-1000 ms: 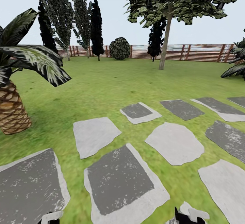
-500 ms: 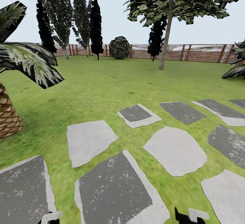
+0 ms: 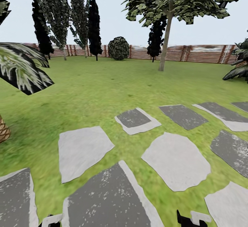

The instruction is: In the garden, pick up the pesticide atomizer on the floor and spray pesticide onto both trees until each tree trunk is fully covered.

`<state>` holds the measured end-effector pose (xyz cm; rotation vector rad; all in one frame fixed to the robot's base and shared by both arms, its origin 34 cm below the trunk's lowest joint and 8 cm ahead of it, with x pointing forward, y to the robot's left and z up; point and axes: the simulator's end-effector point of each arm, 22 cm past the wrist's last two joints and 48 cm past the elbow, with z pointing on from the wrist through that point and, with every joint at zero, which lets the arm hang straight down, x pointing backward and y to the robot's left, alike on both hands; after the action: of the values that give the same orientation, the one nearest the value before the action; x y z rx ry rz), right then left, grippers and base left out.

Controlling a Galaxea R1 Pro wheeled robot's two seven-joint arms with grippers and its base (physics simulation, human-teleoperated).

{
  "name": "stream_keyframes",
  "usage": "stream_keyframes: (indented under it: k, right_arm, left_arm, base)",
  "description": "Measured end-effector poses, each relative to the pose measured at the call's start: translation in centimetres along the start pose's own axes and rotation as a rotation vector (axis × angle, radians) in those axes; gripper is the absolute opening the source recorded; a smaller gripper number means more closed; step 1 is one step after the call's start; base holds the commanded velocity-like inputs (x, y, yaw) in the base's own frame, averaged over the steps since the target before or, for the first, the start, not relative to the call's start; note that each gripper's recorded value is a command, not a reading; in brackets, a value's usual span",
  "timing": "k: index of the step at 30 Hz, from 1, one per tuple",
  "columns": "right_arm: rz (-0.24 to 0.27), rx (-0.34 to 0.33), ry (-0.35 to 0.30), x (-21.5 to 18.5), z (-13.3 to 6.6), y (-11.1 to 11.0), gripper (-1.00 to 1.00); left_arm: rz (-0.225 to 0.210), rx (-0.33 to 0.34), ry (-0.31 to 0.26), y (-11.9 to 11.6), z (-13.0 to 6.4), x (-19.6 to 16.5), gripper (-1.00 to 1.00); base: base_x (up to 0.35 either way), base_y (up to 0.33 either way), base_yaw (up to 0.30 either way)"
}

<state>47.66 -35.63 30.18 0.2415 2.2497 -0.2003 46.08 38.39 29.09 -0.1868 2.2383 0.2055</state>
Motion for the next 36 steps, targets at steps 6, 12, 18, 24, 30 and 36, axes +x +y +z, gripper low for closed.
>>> stream_keyframes:
  k: [6,12,18,24,30,36]
  right_arm:
    - [0.0,0.0,0.0,0.03,-0.01,0.0,1.0]
    - [0.001,-0.001,0.0,0.03,-0.02,0.07,1.0]
    - [0.001,-0.001,0.0,0.04,-0.03,0.08,1.0]
    - [0.001,-0.001,0.0,0.02,-0.01,0.08,1.0]
    - [0.001,-0.001,0.0,0.02,-0.01,0.08,1.0]
    - [0.001,-0.001,0.001,0.04,-0.02,0.08,1.0]
  left_arm:
    - [0.0,0.0,0.0,0.0,0.0,0.0,-1.0]
    - [-0.001,0.0,0.0,-0.01,-0.01,0.01,-1.0]
    - [-0.001,0.001,0.0,-0.08,-0.02,0.02,-1.0]
    - [-0.001,0.001,0.0,-0.1,-0.01,0.02,-1.0]
    - [-0.001,0.001,0.0,-0.1,-0.01,0.03,-1.0]
    - [-0.001,0.001,0.0,-0.1,-0.01,0.02,-1.0]
  base:
    - [0.3,-0.117,-0.181]
    - [0.301,-0.117,-0.01]
    - [0.301,-0.117,-0.001]
    - [0.3,-0.117,0.0]
    - [0.301,-0.117,0.0]
    - [0.301,-0.117,0.0]
